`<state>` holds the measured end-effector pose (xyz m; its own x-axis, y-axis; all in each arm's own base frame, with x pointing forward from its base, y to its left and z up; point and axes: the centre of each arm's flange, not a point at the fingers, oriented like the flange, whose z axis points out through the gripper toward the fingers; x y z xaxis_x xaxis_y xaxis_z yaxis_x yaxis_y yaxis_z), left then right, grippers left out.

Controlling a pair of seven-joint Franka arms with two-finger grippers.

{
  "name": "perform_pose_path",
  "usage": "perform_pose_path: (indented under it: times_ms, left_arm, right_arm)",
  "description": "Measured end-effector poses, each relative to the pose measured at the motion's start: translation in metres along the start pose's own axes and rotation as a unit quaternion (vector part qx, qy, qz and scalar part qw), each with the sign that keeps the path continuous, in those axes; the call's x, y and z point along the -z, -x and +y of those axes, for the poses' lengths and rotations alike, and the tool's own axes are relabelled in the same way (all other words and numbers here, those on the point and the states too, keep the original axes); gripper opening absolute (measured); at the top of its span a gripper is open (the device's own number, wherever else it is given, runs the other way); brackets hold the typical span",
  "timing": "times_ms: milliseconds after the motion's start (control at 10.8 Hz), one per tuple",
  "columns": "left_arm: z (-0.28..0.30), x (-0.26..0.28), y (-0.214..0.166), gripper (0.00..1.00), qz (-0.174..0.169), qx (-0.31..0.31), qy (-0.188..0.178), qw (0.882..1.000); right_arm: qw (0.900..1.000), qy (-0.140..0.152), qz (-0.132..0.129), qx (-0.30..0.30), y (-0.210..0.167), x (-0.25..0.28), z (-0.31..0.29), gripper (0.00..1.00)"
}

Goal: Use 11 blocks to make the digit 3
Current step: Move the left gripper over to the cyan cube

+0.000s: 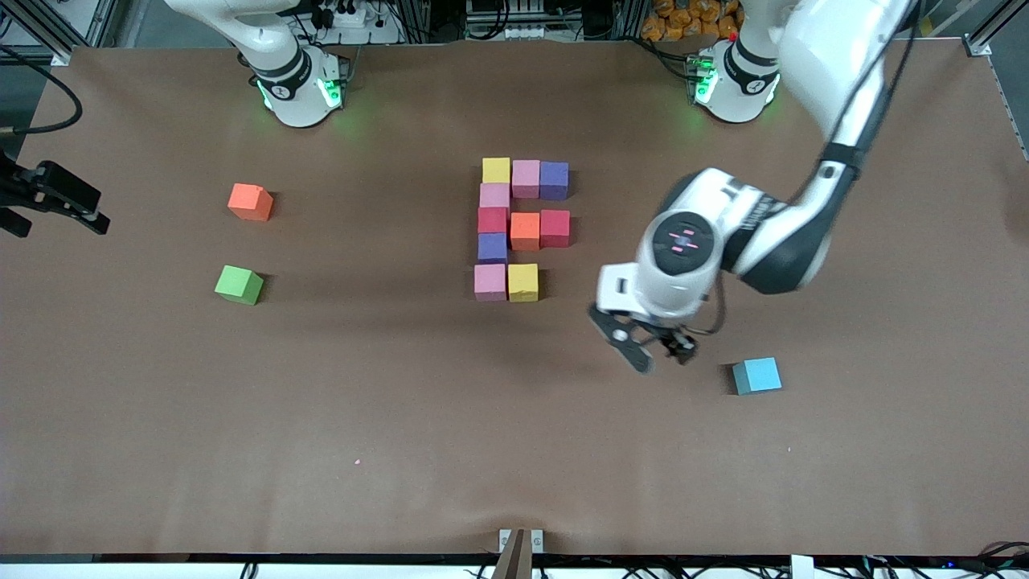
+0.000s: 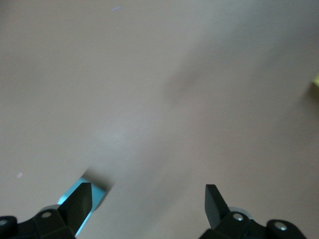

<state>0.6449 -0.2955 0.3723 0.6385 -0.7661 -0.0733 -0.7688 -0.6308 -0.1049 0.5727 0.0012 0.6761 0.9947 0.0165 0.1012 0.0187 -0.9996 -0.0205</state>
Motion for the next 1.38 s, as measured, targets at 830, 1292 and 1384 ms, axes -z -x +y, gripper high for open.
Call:
perform_pose_path:
  times_ms: [830, 1292, 1384]
  left_arm:
    - [-0.174, -0.072, 0.106, 1.00, 0.003, 0.286, 0.026, 0.958]
    - [-0.172, -0.112, 0.104, 1.00, -0.011, 0.408, 0.040, 0.912]
    - [-0.171, -0.118, 0.103, 1.00, -0.010, 0.412, 0.042, 0.910]
  right_arm:
    - [1.000, 0.002, -0.028, -0.013, 0.003, -0.018, 0.035, 1.00]
    - [0.999, 0.002, -0.031, -0.013, 0.002, -0.022, 0.037, 1.00]
    - [0.999, 0.002, -0.031, -0.013, 0.002, -0.022, 0.037, 1.00]
